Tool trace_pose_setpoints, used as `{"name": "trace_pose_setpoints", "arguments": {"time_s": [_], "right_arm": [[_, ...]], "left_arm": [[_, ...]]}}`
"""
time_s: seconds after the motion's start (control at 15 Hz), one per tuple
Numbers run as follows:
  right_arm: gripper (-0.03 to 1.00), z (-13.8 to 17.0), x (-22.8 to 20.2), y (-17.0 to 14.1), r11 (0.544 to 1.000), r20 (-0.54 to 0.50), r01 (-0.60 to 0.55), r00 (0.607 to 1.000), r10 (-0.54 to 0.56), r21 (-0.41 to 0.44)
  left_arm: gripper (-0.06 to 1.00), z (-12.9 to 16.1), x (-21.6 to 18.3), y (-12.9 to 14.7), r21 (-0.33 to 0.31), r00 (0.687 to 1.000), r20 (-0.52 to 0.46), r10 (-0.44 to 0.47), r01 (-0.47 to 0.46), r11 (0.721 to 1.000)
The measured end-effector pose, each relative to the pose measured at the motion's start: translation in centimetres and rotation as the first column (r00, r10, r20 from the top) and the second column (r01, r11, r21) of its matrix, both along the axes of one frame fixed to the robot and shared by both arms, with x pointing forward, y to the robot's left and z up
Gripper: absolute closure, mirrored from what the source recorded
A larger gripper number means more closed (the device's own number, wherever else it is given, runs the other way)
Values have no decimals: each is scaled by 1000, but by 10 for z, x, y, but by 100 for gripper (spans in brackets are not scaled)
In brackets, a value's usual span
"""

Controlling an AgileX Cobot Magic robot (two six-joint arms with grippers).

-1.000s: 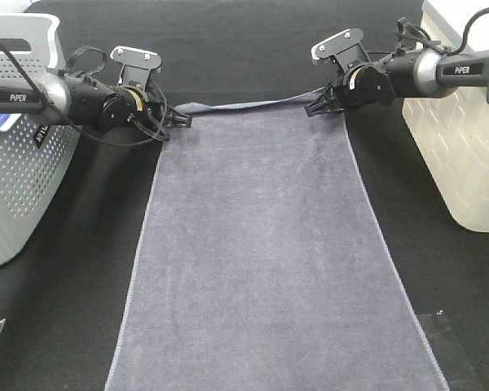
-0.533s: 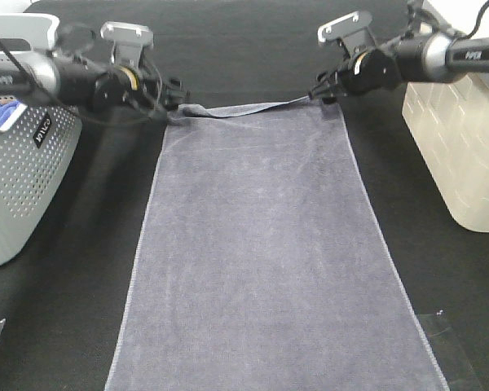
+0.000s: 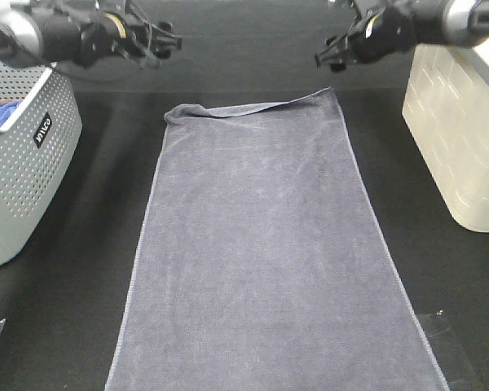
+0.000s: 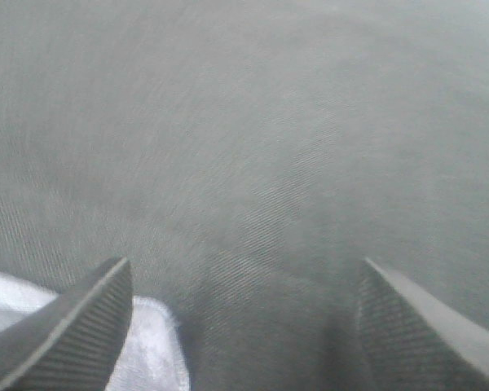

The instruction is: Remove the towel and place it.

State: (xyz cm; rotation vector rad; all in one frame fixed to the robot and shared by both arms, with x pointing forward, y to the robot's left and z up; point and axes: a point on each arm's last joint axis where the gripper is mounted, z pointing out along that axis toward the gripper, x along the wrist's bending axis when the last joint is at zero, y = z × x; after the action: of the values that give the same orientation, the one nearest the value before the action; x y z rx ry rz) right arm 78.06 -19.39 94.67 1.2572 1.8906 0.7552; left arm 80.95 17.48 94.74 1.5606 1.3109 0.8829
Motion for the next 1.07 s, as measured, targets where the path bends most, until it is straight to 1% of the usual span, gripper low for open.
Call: {"name": "trace_pose_setpoints", "arguments": {"time_s": [0.2, 0.33, 0.4, 0.53, 0.6, 0.73, 0.8, 0.87, 0.93, 1.0, 1.07], "right_arm": [[25, 42, -11, -2, 993, -33, 68, 997, -65, 96], [25, 64, -22, -4, 986, -92, 105, 991, -94, 133], [25, 72, -29, -5, 982, -140, 123, 985, -103, 143], [25, 96, -46, -5, 980, -220, 129, 971, -93, 154], [25, 106, -56, -5, 979, -260, 125, 962, -81, 160], [25, 129, -77, -6, 978, -345, 123, 937, -59, 166], [25, 138, -88, -7, 978, -393, 130, 918, -55, 166], [25, 148, -99, -8, 978, -438, 135, 898, -51, 162], [25, 159, -114, -11, 979, -498, 140, 866, -49, 147], [25, 166, -124, -12, 981, -535, 143, 843, -49, 134], [25, 172, -133, -14, 982, -567, 145, 822, -52, 120]], "left_arm": [[20, 33, -6, 0, 50, 991, -115, 76, -70, 996], [20, 61, -17, -7, 81, 978, -175, 109, -96, 992], [20, 73, -24, -12, 109, 971, -210, 114, -92, 990], [20, 103, -42, -19, 155, 957, -273, 97, -56, 986], [20, 117, -52, -20, 163, 946, -313, 88, -38, 986], [20, 144, -73, -18, 158, 919, -383, 89, -30, 987], [20, 160, -84, -14, 160, 910, -403, 99, -36, 986], [20, 175, -96, -9, 172, 899, -424, 109, -39, 984], [20, 193, -111, -4, 195, 885, -449, 120, -33, 980], [21, 206, -119, -1, 196, 890, -440, 119, -34, 980], [21, 219, -127, 2, 190, 902, -417, 114, -36, 981]]}}
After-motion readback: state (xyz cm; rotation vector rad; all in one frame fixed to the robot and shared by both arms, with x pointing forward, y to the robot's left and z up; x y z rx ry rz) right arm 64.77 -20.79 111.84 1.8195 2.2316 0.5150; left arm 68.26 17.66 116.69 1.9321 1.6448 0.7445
